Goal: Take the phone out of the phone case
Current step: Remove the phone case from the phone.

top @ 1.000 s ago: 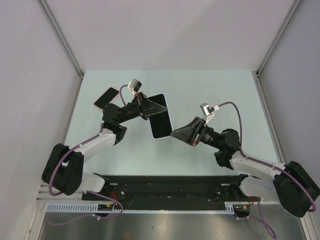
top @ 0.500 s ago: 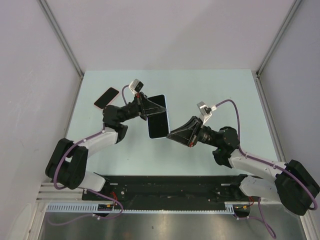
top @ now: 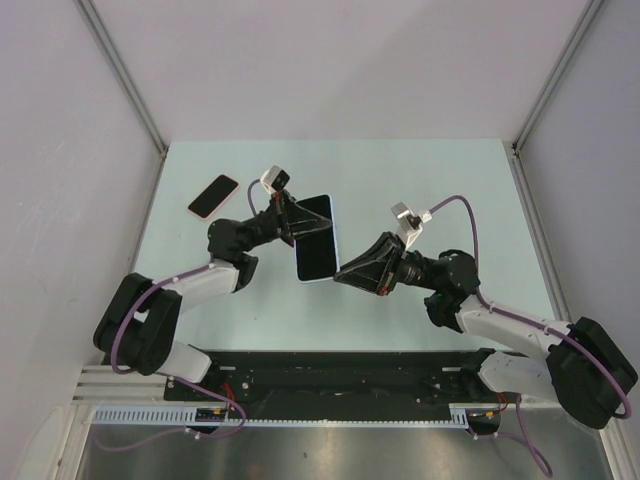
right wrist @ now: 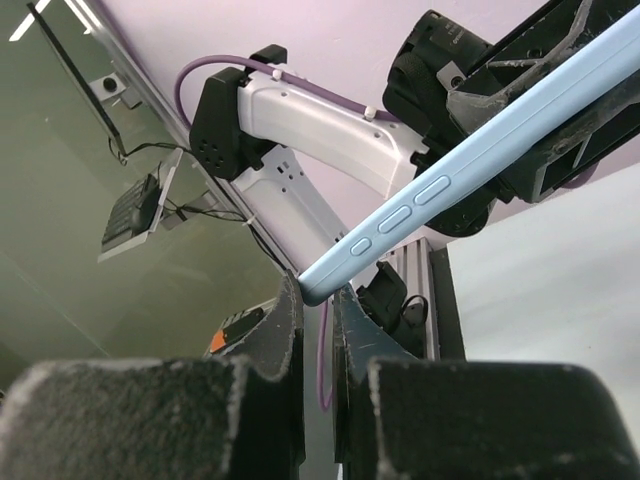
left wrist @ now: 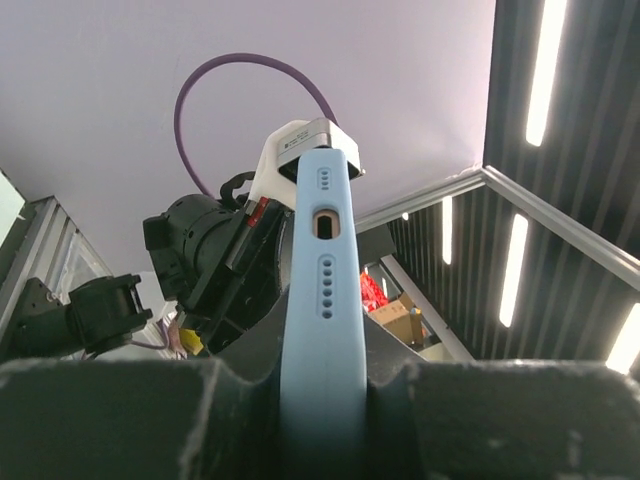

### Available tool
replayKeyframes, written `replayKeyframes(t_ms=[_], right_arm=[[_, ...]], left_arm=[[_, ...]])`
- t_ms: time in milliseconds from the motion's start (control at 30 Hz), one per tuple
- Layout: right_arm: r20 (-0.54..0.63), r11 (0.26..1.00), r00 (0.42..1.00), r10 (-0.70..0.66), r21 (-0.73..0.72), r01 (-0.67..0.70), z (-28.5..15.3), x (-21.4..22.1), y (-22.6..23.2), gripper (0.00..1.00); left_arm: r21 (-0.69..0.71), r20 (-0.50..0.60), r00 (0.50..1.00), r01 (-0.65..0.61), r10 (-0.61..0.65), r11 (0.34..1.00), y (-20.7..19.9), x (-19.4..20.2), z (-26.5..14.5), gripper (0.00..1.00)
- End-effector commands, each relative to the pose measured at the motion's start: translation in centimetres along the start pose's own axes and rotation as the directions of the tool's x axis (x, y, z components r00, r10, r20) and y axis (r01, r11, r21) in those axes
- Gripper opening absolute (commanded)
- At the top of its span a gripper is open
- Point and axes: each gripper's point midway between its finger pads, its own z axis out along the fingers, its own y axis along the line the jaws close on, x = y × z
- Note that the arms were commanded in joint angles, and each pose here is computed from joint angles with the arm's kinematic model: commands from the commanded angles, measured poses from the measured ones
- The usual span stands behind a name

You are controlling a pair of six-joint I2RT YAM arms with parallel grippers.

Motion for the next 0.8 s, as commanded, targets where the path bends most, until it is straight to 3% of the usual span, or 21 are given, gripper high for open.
replayKeyframes(t_ms=[0, 367, 767], right_arm=[[0.217, 0.904, 0.931, -0.294, -0.253, 0.344, 0.5, -5.6, 7.2, 0.00], [0.195, 0.969, 0.964, -0.182, -0.133, 0.210, 1.3, -4.6, 1.6, 0.00], [0.148, 0.934, 0.946, -0.288, -0.177, 0.312, 0.9, -3.8, 2.4, 0.00]], left_arm=[[0.051, 0.097, 0.994, -0.063, 0.057, 0.997, -2.0, -0.3, 0.8, 0.00], [0.084, 0.069, 0.985, -0.164, 0.158, 0.983, -5.9, 1.6, 0.7, 0.00], [0.137, -0.019, 0.984, -0.171, 0.175, 0.976, -9.0, 3.9, 0.9, 0.00]])
